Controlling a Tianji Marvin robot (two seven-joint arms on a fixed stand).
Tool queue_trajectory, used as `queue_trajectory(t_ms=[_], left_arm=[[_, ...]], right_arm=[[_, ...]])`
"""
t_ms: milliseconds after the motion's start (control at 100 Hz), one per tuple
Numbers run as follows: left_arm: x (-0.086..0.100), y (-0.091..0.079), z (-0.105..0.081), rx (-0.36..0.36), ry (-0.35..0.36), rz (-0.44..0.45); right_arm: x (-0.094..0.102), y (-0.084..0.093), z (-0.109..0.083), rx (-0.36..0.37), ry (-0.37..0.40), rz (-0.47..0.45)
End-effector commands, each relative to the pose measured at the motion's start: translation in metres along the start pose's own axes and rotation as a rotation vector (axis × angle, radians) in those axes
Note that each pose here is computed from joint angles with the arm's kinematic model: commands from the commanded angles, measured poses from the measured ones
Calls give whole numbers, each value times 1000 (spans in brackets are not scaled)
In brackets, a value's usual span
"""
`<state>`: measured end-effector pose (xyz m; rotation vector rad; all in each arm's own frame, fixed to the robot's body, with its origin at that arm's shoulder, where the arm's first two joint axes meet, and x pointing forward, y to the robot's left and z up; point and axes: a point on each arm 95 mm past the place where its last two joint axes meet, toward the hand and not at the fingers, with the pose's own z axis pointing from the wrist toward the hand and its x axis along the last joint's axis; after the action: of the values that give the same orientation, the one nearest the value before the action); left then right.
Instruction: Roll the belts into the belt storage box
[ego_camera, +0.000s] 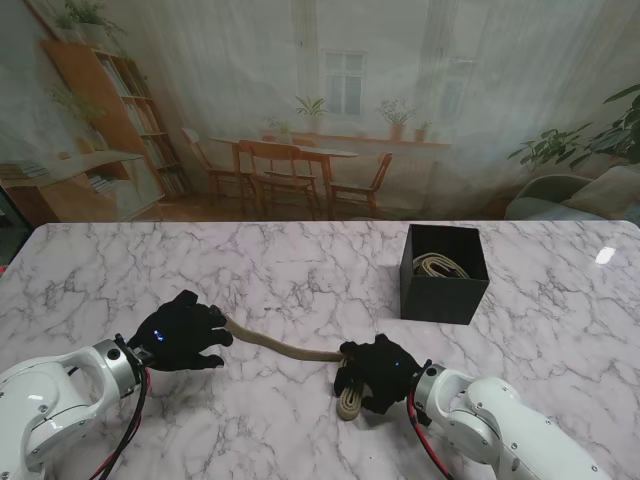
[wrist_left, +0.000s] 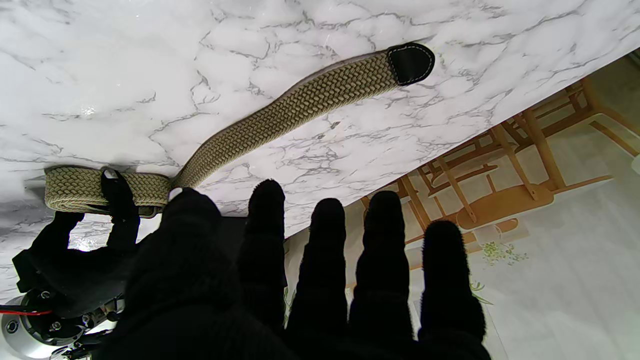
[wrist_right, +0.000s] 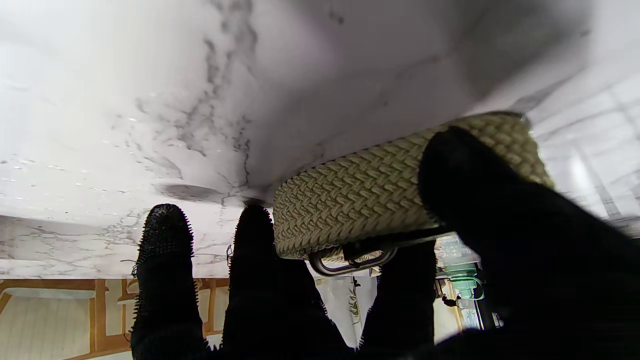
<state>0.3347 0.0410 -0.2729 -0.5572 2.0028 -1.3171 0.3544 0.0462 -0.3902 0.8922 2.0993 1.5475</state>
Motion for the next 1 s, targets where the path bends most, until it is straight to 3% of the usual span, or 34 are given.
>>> queue_trajectory(t_ms=[0,200,470,990], left_arm=[[1,3,0,-16,2,-3],[1,3,1,-18,2,-4],[1,4,1,-22,2,-6],[2,6,1,-26,-1,-8]], right_arm=[[0,-18,-5,51,-12,-1],[-3,-17,-4,39,-33,-1],[-5,-13,-3,-53,-38,-16],[-8,-15,-4,-97,-29,-51]])
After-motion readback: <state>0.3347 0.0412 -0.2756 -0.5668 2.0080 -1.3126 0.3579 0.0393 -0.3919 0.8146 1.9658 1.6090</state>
